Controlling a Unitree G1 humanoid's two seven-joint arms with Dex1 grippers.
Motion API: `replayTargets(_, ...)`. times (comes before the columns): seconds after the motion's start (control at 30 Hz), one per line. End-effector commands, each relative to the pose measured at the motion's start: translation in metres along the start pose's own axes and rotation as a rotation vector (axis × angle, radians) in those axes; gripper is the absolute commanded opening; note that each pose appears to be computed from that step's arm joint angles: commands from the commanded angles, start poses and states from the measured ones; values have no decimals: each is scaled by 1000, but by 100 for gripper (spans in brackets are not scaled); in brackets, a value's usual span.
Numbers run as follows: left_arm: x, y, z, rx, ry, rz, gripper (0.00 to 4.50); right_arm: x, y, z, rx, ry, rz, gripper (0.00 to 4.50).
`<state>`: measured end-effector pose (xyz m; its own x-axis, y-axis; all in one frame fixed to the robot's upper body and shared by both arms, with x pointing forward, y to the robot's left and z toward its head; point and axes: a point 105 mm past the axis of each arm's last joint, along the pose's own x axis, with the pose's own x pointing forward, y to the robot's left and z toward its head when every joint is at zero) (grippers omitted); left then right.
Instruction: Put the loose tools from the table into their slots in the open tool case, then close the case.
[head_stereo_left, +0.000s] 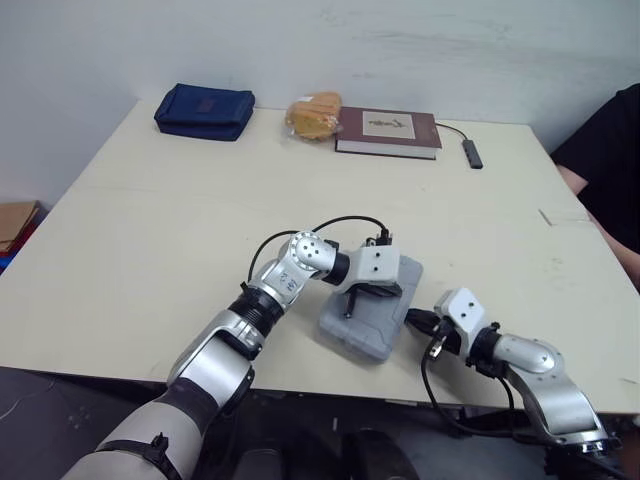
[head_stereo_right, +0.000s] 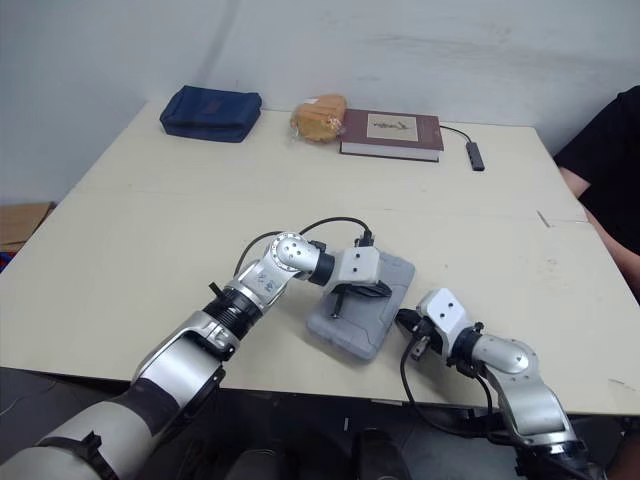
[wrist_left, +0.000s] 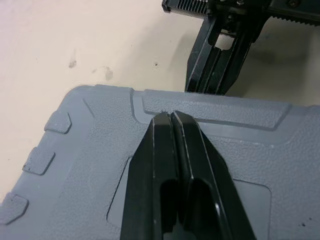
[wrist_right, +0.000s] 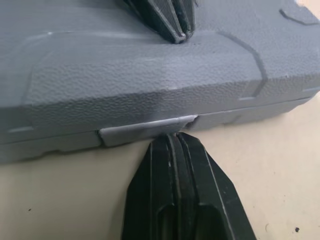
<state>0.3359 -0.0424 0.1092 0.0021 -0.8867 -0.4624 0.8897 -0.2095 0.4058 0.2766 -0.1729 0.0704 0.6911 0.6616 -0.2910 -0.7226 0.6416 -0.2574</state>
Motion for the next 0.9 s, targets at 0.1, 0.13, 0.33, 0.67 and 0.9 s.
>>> replayTargets(0.1, -20, -16, -6, -45, -182, -9, 2, -32, -5, 45, -160, -159, -37, 0)
replayTargets(0.13, -35, -13, -3, -54, -223, 12, 2, -41, -4, 46, -178, -152, -33, 0)
replayTargets(0.33, -104, -8, -5, -43, -294, 154, 2, -86, 4, 52, -226, -135, -22, 0)
replayTargets(0.67, -222, -38, -78, -291, 21, 551, 449, -143, 3, 73, -358, -38, -41, 402)
replayTargets(0.9, -263, -53, -102, -325, 141, 703, 450, -159, -11, 70, -416, 61, -30, 446)
